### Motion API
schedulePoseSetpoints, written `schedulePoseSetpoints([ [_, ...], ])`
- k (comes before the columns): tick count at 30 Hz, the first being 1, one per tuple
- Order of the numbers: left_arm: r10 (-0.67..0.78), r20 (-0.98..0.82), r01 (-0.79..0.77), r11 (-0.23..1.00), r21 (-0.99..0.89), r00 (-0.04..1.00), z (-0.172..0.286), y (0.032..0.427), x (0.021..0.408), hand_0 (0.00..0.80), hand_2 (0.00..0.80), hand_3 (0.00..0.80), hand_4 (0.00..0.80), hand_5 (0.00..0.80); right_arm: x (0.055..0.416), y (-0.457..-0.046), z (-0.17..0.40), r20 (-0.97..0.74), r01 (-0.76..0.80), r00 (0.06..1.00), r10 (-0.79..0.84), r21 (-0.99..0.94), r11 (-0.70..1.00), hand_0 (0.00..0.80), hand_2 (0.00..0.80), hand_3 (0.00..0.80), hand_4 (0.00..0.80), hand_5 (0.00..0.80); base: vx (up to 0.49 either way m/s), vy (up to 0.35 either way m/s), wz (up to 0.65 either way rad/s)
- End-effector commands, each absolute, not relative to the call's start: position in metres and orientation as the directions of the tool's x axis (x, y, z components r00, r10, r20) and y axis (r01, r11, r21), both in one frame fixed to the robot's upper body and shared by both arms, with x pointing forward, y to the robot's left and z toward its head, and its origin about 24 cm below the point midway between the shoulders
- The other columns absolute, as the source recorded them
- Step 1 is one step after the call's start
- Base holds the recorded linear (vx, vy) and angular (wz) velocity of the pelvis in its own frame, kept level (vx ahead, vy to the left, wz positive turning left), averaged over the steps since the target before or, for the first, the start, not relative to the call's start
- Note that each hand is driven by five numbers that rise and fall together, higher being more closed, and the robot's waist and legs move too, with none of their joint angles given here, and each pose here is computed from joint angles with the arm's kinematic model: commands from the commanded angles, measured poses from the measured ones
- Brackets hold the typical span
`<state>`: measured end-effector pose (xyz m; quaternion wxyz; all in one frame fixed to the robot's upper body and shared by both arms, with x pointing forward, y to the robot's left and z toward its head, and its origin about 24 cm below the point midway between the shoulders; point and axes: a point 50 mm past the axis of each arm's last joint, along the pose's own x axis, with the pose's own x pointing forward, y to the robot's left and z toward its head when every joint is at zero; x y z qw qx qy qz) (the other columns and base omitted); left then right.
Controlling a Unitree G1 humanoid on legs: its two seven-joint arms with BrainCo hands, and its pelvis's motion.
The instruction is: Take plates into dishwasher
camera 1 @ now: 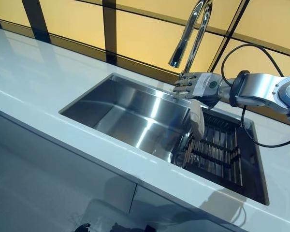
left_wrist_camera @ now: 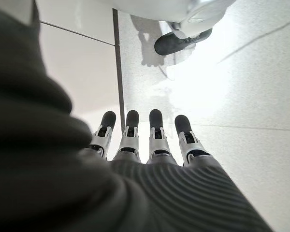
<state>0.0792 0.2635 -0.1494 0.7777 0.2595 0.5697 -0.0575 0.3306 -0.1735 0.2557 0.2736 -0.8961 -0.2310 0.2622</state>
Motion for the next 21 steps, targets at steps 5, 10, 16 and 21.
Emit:
schedulePoseSetpoints([
  [5, 0.189, -0.896, 0.448, 0.813, 0.372, 0.401, -0.143, 0.265, 0.097, 0.000, 0.000, 0.000, 0.000, 0.000, 0.343, -0.195, 0.277, -0.259, 0.227, 0.850, 0.458, -0.606, -0.762, 0.000, 0.000, 0.000, 0.000, 0.000, -0.010, -0.020, 0.07],
  [10, 0.188, -0.888, 0.444, 0.811, 0.382, 0.420, -0.141, 0.266, 0.102, 0.000, 0.000, 0.000, 0.000, 0.000, 0.345, -0.200, 0.271, -0.268, 0.209, 0.855, 0.445, -0.606, -0.767, 0.000, 0.000, 0.000, 0.000, 0.000, -0.014, -0.014, 0.04],
  [16, 0.192, -0.882, 0.439, 0.809, 0.390, 0.430, -0.139, 0.268, 0.105, 0.000, 0.000, 0.000, 0.000, 0.000, 0.346, -0.207, 0.267, -0.271, 0.193, 0.863, 0.426, -0.602, -0.775, 0.000, 0.000, 0.000, 0.000, 0.000, 0.000, 0.000, 0.00],
  [21, 0.194, -0.878, 0.437, 0.807, 0.397, 0.438, -0.137, 0.270, 0.109, 0.000, 0.000, 0.000, 0.000, 0.000, 0.348, -0.209, 0.267, -0.273, 0.188, 0.866, 0.419, -0.599, -0.779, 0.000, 0.000, 0.000, 0.000, 0.000, -0.015, -0.010, 0.04],
])
